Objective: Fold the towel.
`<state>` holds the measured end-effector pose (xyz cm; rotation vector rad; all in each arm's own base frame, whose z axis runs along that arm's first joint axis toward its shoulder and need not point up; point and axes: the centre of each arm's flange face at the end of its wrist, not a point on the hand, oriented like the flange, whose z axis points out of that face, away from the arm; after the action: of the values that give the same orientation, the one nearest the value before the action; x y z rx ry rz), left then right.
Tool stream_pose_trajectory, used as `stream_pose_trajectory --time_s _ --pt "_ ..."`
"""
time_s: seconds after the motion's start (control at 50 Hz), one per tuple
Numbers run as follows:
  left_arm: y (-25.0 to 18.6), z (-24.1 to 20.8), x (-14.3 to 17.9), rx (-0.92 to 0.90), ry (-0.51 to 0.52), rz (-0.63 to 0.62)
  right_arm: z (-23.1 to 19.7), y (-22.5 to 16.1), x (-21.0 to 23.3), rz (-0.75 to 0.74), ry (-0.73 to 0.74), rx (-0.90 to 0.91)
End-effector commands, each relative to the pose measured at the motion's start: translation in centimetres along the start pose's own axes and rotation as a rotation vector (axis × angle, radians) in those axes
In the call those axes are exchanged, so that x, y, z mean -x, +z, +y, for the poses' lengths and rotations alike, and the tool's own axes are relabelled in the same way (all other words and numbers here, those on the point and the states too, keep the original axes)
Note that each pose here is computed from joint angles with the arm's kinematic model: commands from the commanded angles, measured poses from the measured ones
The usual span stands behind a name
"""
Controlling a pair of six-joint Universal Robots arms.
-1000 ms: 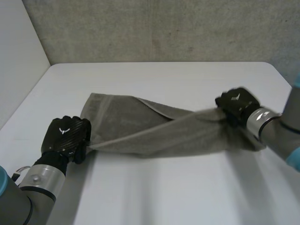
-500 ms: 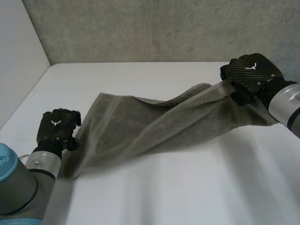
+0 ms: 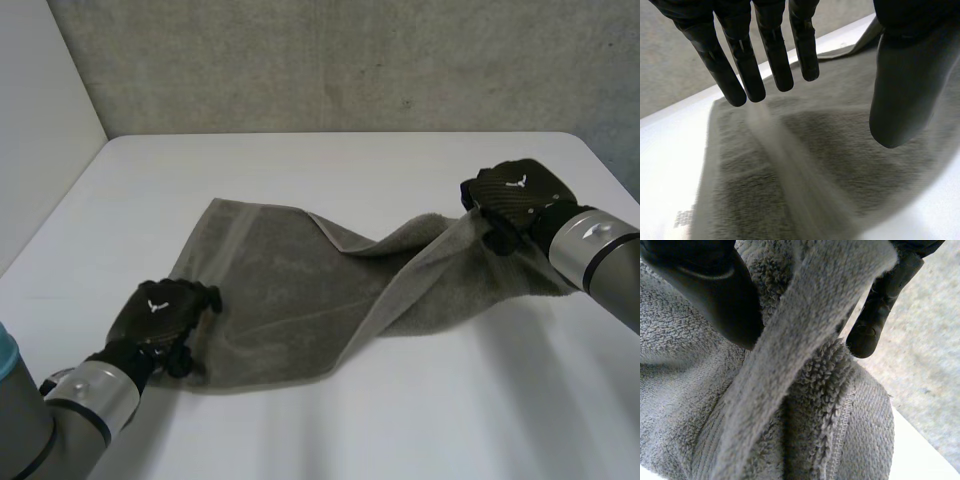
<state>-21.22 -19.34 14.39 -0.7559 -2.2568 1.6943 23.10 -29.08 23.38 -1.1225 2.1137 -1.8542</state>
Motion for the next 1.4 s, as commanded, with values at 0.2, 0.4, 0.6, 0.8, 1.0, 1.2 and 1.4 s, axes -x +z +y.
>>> stream_pose_trajectory --time_s 0.2,0.4,0.6,0.8,1.0,1.2,1.4 --pt "-1.1 1.2 -0.5 0.048 0.194 0.037 2.0 1.2 0.2 -0.002 0.012 0.033" --pt "-0.9 1.9 4.1 0.104 0.211 -0.119 2.6 1.6 0.7 -0.014 0.013 0.037" --pt "-0.5 2.0 5.3 0.092 0.205 -0.154 2.9 1.6 0.9 -0.02 0.016 0.044" --pt "0.4 2.0 5.9 0.046 0.244 -0.179 3.0 1.5 1.2 -0.024 0.014 0.043" --pt "1.1 3.1 5.9 0.095 0.31 -0.16 3.1 1.5 1.4 -0.029 0.014 0.044" --pt "1.1 3.6 5.8 0.119 0.358 -0.145 3.4 1.6 1.7 -0.035 0.016 0.049" --pt "1.8 3.0 6.3 0.094 0.36 -0.159 3.9 1.8 2.0 -0.045 0.02 0.064"
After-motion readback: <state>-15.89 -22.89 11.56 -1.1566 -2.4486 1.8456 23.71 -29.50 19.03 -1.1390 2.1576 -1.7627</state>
